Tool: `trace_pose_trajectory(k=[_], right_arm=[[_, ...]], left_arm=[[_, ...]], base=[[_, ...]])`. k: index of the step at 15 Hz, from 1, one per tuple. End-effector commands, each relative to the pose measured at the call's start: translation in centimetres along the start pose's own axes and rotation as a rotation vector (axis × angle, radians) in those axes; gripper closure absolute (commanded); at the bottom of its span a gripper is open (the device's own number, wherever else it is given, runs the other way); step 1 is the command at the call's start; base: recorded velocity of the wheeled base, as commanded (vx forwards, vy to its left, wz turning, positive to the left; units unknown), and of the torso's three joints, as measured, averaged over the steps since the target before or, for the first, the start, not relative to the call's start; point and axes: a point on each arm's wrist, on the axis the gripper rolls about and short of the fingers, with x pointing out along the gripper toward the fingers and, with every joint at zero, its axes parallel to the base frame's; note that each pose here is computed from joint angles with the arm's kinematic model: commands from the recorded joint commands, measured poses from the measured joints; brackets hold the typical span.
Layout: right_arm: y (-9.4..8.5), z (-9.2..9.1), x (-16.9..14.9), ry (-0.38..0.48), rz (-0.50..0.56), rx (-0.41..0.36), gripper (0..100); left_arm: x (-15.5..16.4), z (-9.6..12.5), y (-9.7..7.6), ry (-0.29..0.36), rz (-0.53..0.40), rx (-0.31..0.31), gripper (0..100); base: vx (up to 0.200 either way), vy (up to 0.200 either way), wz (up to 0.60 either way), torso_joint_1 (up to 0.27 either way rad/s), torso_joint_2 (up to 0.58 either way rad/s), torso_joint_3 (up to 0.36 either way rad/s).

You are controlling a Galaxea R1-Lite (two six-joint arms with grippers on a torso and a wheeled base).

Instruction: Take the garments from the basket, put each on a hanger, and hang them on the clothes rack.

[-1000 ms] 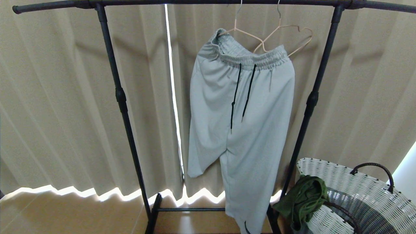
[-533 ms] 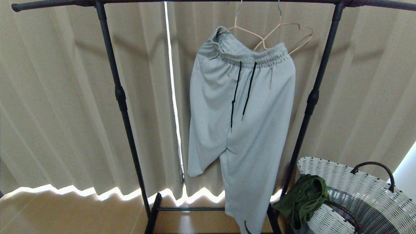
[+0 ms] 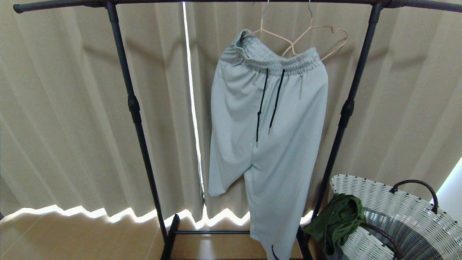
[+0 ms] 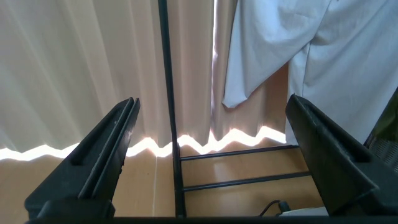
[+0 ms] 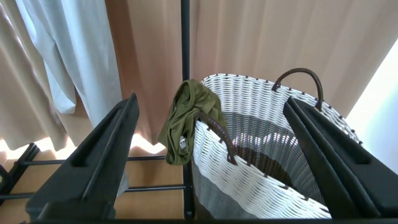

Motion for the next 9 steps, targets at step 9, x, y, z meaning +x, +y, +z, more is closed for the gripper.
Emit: trace_pose_trajectory(k=[9], right_arm=[[0.0,0.01,-0.01,-0.001,0.002,-0.008,0]], left_arm=[[0.0,0.0,0.0,0.0,-0.002,0.009,0]], base=[[0.0,0.0,0.0,0.0,0.0,0.0]])
